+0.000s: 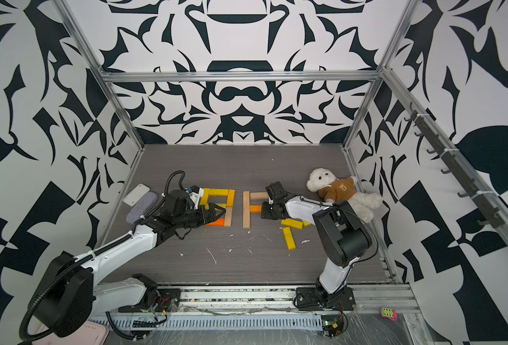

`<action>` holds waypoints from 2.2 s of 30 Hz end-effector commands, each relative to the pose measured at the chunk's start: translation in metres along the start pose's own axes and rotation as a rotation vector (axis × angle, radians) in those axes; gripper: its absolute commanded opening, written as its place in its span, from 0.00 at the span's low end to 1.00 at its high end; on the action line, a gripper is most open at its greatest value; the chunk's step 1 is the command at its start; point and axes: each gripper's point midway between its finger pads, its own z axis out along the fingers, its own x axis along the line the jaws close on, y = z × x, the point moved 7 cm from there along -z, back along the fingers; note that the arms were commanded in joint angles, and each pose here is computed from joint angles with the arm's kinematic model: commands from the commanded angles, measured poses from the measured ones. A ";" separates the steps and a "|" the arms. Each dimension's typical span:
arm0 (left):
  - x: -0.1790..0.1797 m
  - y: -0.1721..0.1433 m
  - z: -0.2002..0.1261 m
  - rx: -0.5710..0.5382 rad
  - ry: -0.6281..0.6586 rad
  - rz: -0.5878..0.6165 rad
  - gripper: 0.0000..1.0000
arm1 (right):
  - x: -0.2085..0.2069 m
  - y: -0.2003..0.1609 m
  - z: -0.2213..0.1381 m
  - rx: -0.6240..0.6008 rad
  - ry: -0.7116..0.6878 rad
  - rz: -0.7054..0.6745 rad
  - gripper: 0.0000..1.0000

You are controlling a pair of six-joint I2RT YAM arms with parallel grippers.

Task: Assemble the number 8 with building blocks
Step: Adjust the building block at the center of the board.

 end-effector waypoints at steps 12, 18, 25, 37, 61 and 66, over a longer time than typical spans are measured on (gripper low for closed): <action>-0.005 0.001 -0.004 -0.017 -0.021 0.006 0.99 | 0.007 0.011 -0.020 -0.047 -0.002 -0.022 0.01; -0.005 0.001 -0.003 -0.018 -0.022 0.005 0.99 | 0.021 0.016 -0.037 -0.077 0.072 -0.046 0.04; -0.006 0.001 -0.005 -0.023 -0.026 0.009 0.99 | 0.035 0.038 -0.034 -0.093 0.089 -0.059 0.06; -0.005 0.000 -0.005 -0.021 -0.021 0.008 0.99 | 0.038 0.063 -0.016 -0.085 0.007 -0.057 0.17; -0.003 0.000 -0.003 -0.015 -0.013 0.009 0.99 | 0.039 0.073 0.017 -0.031 -0.035 -0.060 0.26; -0.002 0.000 -0.002 -0.013 -0.009 0.007 0.99 | 0.040 0.075 0.020 -0.030 -0.039 -0.060 0.26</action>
